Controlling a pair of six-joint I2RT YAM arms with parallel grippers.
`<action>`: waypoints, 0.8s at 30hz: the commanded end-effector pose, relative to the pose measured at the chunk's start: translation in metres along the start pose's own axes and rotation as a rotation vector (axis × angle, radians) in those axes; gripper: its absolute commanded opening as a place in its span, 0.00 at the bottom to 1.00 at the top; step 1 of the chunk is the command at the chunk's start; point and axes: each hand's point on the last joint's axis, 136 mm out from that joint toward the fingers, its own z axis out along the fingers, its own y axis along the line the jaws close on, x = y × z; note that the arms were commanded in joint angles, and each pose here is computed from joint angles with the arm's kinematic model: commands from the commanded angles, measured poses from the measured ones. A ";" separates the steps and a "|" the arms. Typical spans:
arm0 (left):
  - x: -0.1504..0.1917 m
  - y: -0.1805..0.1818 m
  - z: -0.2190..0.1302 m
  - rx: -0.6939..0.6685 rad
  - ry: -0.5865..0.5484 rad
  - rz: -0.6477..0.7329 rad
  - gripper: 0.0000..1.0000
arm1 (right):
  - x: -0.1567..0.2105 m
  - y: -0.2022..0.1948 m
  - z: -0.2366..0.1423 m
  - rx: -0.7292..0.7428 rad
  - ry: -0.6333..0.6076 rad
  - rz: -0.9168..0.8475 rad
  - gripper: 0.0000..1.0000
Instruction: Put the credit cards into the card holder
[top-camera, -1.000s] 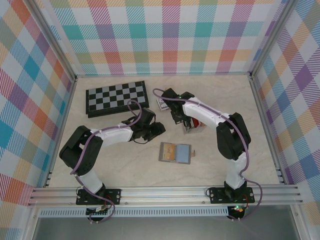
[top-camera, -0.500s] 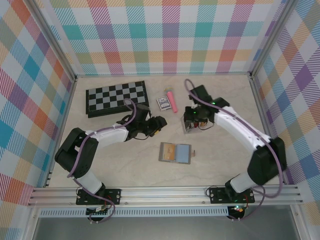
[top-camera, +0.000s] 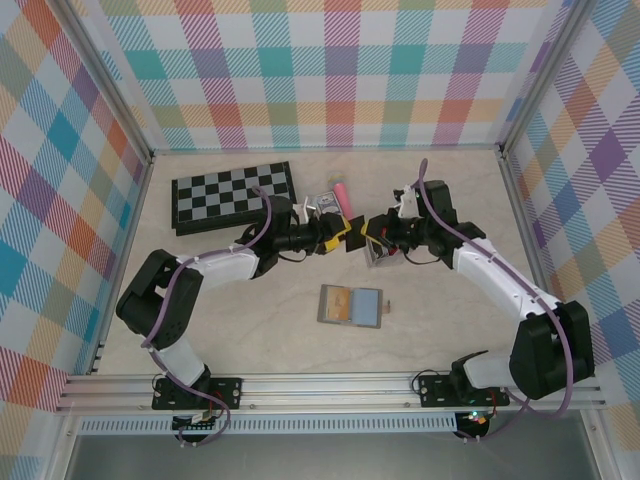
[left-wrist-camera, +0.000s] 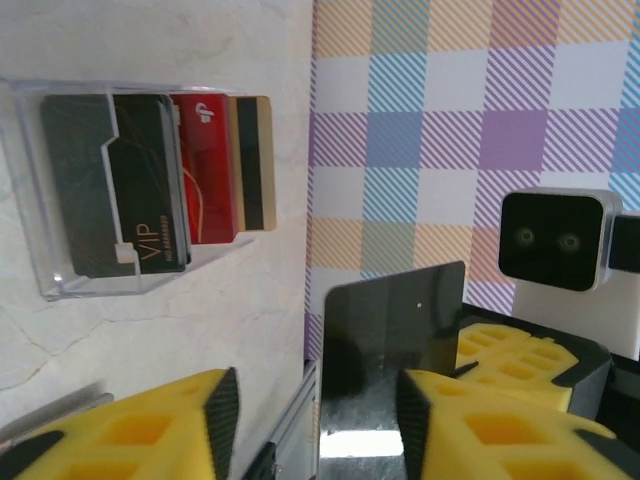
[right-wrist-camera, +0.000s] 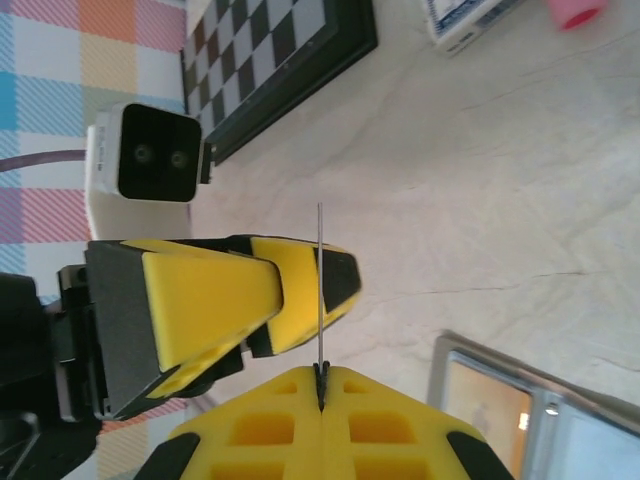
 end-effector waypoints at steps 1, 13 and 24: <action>-0.002 -0.028 -0.001 0.090 0.018 0.054 0.38 | -0.003 0.011 0.000 -0.072 0.003 0.006 0.05; 0.003 -0.034 -0.010 0.107 0.011 0.086 0.01 | 0.001 -0.018 0.011 -0.010 0.013 0.081 0.10; 0.044 0.052 -0.037 -0.291 0.051 0.169 0.00 | 0.066 -0.097 0.010 0.375 0.149 0.067 0.30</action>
